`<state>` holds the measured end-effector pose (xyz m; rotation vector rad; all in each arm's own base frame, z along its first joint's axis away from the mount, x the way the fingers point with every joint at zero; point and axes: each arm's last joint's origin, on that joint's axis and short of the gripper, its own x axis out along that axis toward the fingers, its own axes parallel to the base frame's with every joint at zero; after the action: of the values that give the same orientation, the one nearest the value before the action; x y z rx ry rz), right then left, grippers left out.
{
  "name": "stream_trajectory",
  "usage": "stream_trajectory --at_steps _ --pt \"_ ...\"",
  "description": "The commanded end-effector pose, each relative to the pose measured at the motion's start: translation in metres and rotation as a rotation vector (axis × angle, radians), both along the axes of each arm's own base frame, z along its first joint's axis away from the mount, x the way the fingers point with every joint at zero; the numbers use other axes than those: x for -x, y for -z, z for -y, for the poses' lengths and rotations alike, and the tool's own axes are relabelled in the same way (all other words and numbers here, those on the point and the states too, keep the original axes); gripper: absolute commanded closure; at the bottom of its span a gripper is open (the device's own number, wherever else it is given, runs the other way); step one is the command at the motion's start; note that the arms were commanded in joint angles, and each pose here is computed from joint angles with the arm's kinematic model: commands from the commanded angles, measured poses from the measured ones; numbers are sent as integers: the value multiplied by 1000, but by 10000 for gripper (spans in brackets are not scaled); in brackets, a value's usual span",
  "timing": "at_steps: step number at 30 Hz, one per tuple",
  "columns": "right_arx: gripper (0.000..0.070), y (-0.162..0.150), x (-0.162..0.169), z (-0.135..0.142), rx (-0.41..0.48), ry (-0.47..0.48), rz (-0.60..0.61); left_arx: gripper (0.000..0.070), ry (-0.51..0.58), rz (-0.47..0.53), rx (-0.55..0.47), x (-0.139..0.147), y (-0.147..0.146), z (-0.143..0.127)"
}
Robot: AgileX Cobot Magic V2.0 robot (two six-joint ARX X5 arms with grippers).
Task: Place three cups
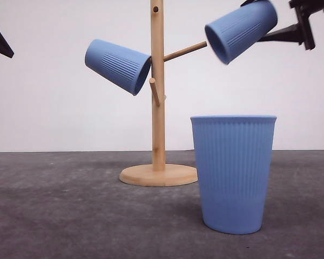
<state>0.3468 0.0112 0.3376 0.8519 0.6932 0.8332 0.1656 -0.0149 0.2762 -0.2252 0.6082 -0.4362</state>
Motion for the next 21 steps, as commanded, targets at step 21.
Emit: stream_trajectory --at_steps 21 --pt "300 30 -25 -53 82 -75 29 236 3 11 0 -1 -2 0"
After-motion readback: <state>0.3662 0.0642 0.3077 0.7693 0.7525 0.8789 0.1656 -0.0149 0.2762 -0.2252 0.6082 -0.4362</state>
